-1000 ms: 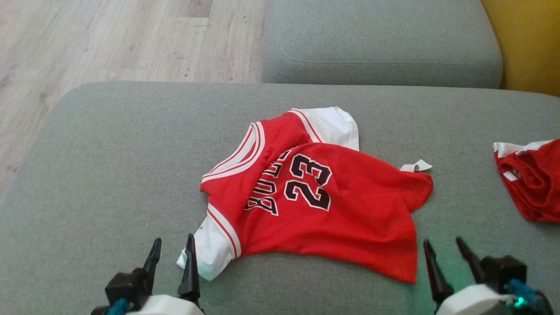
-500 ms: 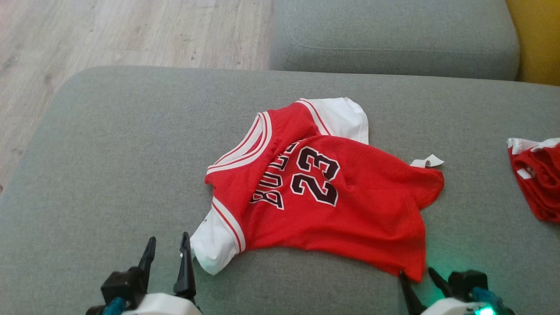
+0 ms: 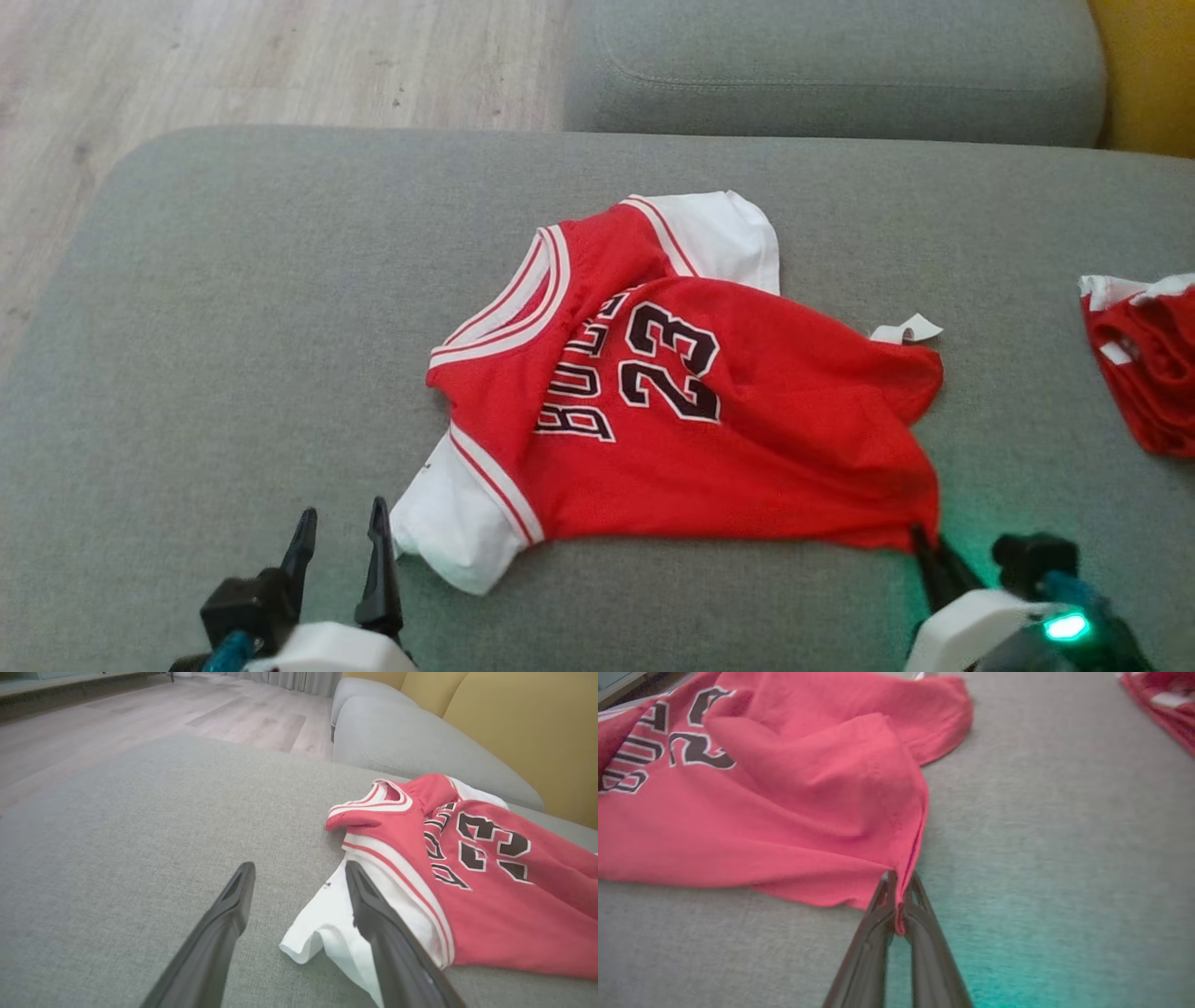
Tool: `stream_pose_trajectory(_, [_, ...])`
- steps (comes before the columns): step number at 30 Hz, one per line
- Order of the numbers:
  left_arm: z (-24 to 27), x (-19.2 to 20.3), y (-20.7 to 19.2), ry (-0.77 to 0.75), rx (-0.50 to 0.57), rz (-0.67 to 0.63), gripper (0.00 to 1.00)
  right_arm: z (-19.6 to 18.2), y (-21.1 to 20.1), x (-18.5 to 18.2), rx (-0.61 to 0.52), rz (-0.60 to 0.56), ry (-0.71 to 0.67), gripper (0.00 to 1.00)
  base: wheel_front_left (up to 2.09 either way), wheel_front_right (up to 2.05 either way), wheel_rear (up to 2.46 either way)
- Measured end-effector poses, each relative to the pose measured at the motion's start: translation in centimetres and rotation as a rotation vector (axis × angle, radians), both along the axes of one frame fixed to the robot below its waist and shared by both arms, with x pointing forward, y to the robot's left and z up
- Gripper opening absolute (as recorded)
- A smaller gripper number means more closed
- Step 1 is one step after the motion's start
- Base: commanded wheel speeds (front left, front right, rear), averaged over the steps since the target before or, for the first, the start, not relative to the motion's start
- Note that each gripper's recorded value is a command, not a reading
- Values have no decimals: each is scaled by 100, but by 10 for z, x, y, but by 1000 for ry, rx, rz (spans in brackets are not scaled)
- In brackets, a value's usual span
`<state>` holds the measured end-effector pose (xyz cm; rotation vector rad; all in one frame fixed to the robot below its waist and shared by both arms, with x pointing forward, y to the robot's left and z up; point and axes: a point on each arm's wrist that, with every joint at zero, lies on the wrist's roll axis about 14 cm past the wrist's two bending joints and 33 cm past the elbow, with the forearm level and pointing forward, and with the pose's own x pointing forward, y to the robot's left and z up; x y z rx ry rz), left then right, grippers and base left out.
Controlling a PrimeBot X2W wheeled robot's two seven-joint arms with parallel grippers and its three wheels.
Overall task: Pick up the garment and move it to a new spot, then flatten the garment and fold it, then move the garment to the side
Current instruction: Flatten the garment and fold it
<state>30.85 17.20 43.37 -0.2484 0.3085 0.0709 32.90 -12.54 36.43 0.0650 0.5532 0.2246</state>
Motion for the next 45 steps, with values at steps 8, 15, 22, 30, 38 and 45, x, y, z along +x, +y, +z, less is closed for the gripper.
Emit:
stream_pose_trajectory(8, [-41,-9,-10,187,-22,-72,100,12,-27,11,-47,-66,-44,0,0,0,0])
stream_pose_trajectory(15, [-61,-1,-13,260,-11,-100,100,15,-24,13,-43,-59,-51,0,0,0,0])
stream_pose_trajectory(22, [-79,-1,-24,341,-13,-154,100,17,-25,14,-43,-62,-57,0,0,0,0])
stream_pose_trajectory(30, [-79,5,-30,325,-30,-169,0,22,-26,16,-43,-65,-70,0,0,0,0])
stream_pose_trajectory(38, [-53,17,-35,193,-60,-158,0,51,-24,28,-28,-65,-187,0,0,0,0])
stream_pose_trajectory(45, [22,40,-25,-79,-48,-139,0,118,-23,47,-14,-71,-410,0,0,0,0])
